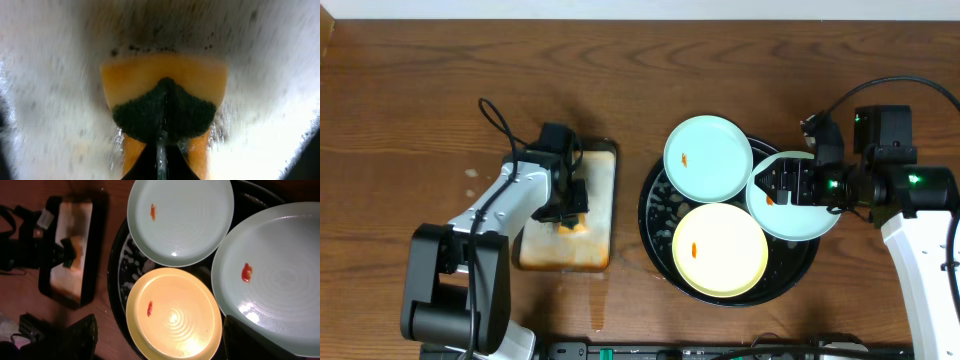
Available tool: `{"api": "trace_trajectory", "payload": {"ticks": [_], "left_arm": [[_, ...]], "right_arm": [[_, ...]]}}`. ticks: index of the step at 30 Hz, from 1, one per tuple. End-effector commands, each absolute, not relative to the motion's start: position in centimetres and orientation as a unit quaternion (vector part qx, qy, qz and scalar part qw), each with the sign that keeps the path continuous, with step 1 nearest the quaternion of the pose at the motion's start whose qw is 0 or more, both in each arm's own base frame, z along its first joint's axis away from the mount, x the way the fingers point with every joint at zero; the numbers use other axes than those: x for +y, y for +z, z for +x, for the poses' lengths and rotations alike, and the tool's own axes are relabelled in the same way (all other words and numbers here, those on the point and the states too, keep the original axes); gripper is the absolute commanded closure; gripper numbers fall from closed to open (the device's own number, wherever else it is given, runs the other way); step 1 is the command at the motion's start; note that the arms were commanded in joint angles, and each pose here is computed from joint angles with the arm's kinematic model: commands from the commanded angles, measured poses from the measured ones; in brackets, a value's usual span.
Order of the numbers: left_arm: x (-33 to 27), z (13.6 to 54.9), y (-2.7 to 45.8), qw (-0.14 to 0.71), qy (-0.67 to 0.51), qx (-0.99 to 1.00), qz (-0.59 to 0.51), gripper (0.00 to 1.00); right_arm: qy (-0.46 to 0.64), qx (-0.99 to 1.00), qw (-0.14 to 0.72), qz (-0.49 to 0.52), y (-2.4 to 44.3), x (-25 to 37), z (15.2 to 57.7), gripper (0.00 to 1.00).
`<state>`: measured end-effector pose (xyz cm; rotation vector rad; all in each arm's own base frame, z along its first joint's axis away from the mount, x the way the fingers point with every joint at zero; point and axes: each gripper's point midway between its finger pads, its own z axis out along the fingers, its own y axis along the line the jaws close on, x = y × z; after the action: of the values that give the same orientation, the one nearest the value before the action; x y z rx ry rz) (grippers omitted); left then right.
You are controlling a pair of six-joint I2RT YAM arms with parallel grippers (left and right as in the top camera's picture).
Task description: Clean dirty plates on tray and stack at the side
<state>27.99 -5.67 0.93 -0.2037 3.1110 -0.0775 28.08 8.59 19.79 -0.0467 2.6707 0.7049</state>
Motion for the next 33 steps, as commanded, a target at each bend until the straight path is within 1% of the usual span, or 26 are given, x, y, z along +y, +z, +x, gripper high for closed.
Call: {"api": "trace_trajectory", "payload": {"ticks": [1, 4, 6, 9, 14, 18, 20, 23, 24, 26, 28, 29, 30, 33], "left_arm": [[-5.6, 28.5, 3.3, 0.021, -0.021, 0.997, -0.066, 0.92], [-5.8, 29.3, 5.9, 0.046, -0.028, 0.996, -0.065, 0.71], [-5.9, 29.3, 6.9, 0.059, -0.035, 0.996, -0.065, 0.64], [-5.8, 28.9, 7.2, 0.057, -0.034, 0.996, -0.065, 0.62], [-5.6, 27.9, 5.2, 0.039, -0.029, 0.997, -0.065, 0.59], [-5.5, 27.3, 2.7, 0.027, -0.026, 0.997, -0.065, 0.48], [-5.5, 26.9, 1.6, 0.017, -0.024, 0.997, -0.065, 0.45], [-5.4, 26.5, 0.4, -0.001, -0.020, 0.998, -0.066, 0.46], [-5.4, 26.4, 0.1, -0.007, -0.018, 0.998, -0.066, 0.50], [-5.4, 26.2, -0.6, -0.017, -0.016, 0.998, -0.066, 0.64], [-5.3, 26.0, -1.0, -0.025, -0.014, 0.997, -0.066, 0.85], [-5.3, 26.0, -1.0, -0.025, -0.014, 0.997, -0.066, 0.90], [-5.3, 26.2, -0.9, -0.022, -0.015, 0.997, -0.066, 0.92], [-5.5, 27.1, 0.2, -0.011, -0.017, 0.998, -0.066, 0.92]], "right_arm": [[0.250, 0.948, 0.195, -0.021, 20.3, 8.6, 28.3, 0.23], [0.250, 0.948, 0.196, -0.021, 20.3, 8.6, 28.3, 0.22], [0.250, 0.948, 0.195, -0.021, 20.3, 8.6, 28.3, 0.22], [0.250, 0.948, 0.195, -0.021, 20.3, 8.6, 28.3, 0.23], [0.250, 0.948, 0.197, -0.021, 20.3, 8.6, 28.4, 0.22], [0.250, 0.948, 0.197, -0.021, 20.3, 8.6, 28.4, 0.22], [0.250, 0.948, 0.197, -0.021, 20.3, 8.6, 28.4, 0.22], [0.250, 0.948, 0.197, -0.021, 20.3, 8.6, 28.4, 0.22], [0.250, 0.948, 0.198, -0.022, 20.3, 8.6, 28.4, 0.22], [0.250, 0.948, 0.197, -0.022, 20.3, 8.6, 28.4, 0.22], [0.250, 0.948, 0.197, -0.021, 20.3, 8.6, 28.4, 0.22], [0.250, 0.948, 0.197, -0.021, 20.3, 8.6, 28.4, 0.22], [0.250, 0.948, 0.197, -0.022, 20.3, 8.6, 28.4, 0.22], [0.248, 0.948, 0.198, -0.021, 20.3, 8.6, 28.4, 0.22]]}}
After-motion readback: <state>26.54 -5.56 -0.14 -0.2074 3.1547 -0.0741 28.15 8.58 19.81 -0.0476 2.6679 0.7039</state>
